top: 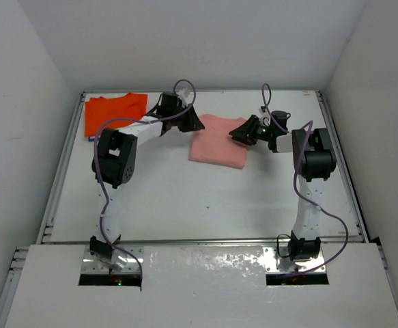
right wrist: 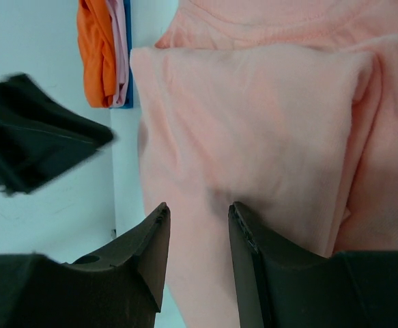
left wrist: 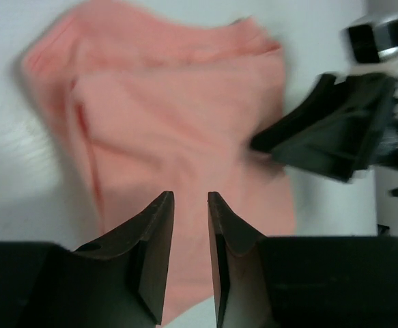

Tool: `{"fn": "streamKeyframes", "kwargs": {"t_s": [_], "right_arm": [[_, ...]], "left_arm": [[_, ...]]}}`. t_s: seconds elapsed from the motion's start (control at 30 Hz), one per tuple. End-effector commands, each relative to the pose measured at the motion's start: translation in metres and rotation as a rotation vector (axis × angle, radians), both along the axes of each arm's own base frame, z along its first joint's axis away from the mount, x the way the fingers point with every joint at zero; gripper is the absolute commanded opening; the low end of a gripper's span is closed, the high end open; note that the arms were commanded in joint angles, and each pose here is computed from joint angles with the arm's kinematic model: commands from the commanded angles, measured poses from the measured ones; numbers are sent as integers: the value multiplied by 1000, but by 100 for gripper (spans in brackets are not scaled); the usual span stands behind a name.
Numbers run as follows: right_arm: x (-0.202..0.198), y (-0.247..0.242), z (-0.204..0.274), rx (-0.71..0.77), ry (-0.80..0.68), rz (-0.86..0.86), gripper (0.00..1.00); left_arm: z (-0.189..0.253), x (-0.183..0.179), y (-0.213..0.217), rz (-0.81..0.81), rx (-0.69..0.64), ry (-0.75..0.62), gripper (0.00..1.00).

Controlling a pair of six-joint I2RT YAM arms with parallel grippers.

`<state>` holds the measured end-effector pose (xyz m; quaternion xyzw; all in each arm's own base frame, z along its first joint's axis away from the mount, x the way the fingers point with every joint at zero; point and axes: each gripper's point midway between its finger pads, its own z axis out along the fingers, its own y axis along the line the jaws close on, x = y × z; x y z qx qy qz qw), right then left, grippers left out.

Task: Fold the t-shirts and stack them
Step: Smooth out wrinkles on the folded tshirt

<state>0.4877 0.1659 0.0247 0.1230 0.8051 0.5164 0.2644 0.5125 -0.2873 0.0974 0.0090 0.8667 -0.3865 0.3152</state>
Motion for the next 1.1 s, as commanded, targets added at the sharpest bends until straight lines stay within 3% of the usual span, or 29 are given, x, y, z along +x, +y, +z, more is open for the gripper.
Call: {"fn": "streamKeyframes", "kwargs": {"t_s": [0.0, 0.33, 0.73, 1.07], "right_arm": [[12, -3, 9, -18, -57, 7, 39], [9, -3, 5, -13, -47, 11, 39], [7, -2, 7, -2, -48, 17, 39], [10, -1, 7, -3, -52, 20, 39]], "left_arm": [[-51, -16, 22, 45, 100, 121, 24], [-37, -8, 60, 149, 183, 86, 23], [16, 37, 27, 12, 52, -110, 28], [-5, 48, 22, 7, 44, -77, 28]]}}
